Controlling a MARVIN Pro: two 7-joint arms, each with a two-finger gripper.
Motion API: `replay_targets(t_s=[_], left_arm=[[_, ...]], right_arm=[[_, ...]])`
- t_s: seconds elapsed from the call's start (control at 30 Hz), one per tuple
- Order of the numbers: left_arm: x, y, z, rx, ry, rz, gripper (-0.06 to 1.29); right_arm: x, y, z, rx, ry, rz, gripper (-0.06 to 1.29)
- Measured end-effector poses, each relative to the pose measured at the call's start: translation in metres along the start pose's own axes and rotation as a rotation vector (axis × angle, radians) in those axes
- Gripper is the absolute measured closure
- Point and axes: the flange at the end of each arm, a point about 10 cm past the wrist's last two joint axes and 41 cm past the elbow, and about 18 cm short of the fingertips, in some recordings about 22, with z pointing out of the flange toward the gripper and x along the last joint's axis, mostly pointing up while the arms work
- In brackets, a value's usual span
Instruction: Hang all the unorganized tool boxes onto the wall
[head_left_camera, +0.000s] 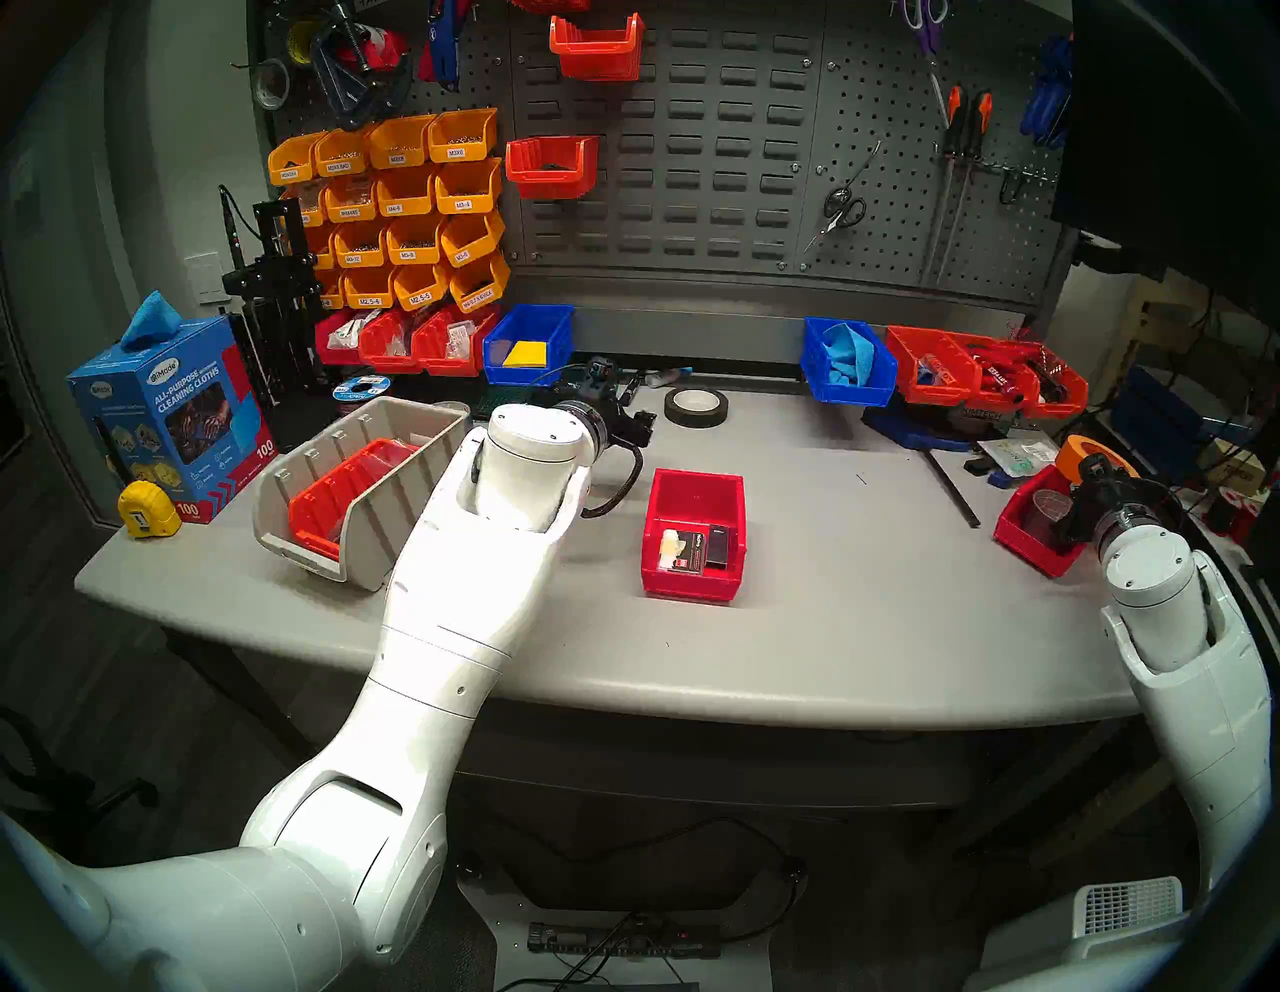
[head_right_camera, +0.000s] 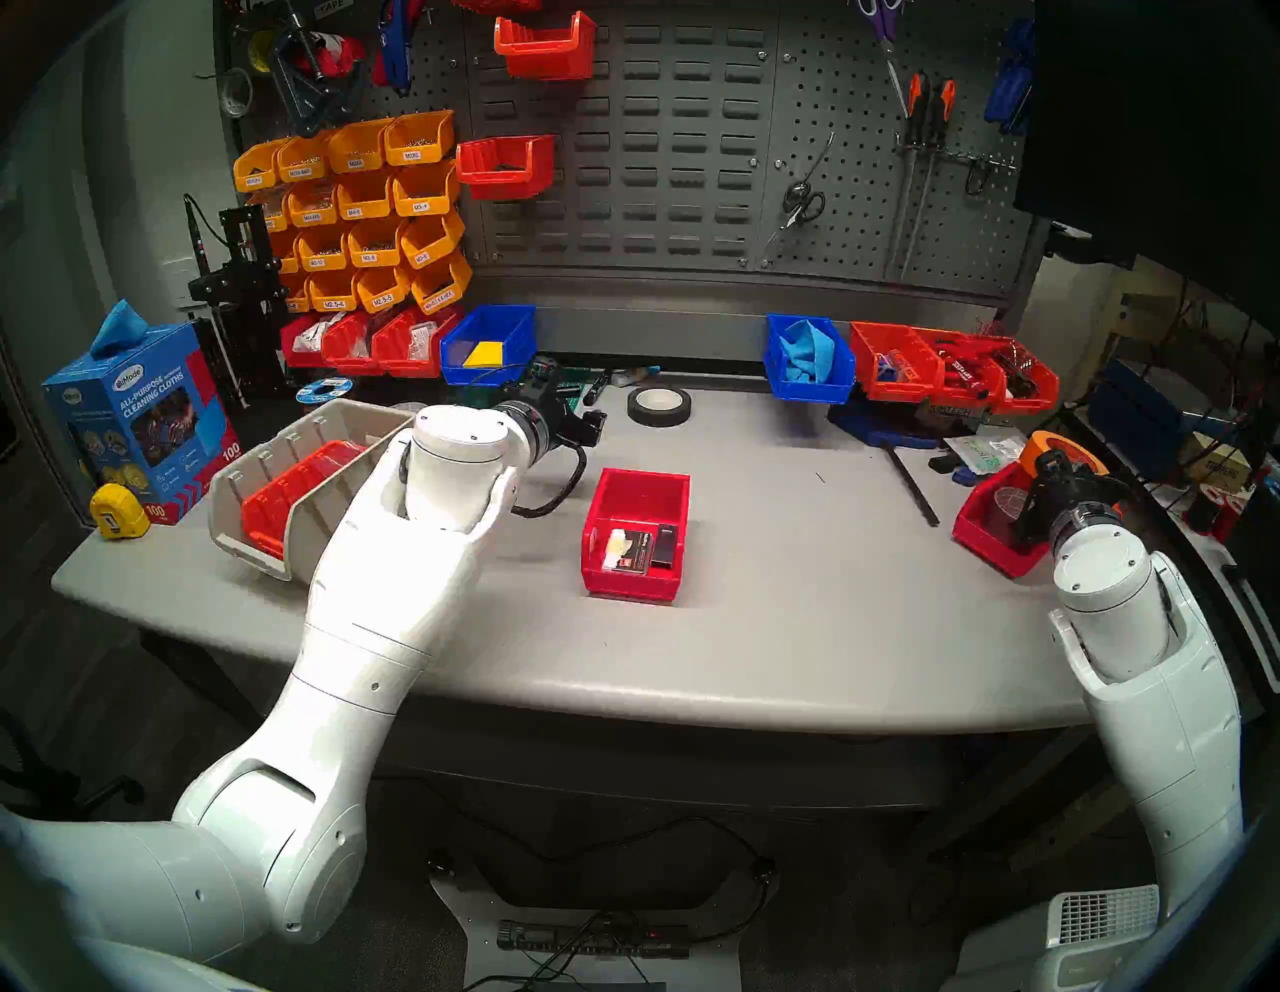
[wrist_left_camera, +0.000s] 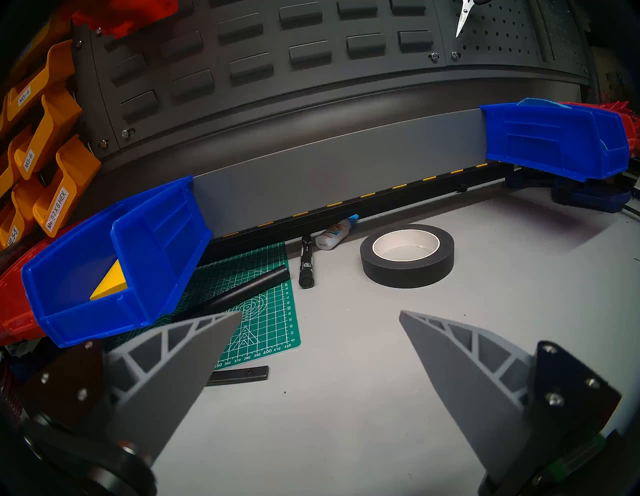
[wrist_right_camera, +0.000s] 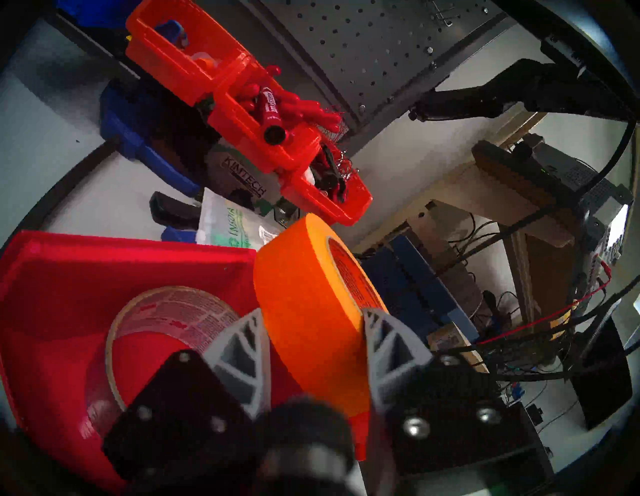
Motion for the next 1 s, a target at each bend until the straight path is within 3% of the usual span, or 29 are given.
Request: replay_targets(t_s=[0.07,0.1,0.13,0.7,1.0], left_arm=[[0.0,0.0,0.0,0.0,0.0,0.0,0.0],[0.0,0.0,0.0,0.0,0.0,0.0,0.0],[0.0,0.0,0.0,0.0,0.0,0.0,0.0],[0.0,0.0,0.0,0.0,-0.001,0.0,0.0],[0.0,0.0,0.0,0.0,-0.001,0.0,0.0]], right_arm=[[0.0,0.0,0.0,-0.001,0.001,0.005,0.26],[0.0,0.0,0.0,-0.001,0.002,0.007,0.68],[0.001,0.0,0.0,-0.001,0.003,0.011,0.88],[0.009,-0.008,-0.008,-0.002,0.011,0.004,0.92],[0.026,-0.016,-0.013,0.006,0.034,-0.003,0.92]])
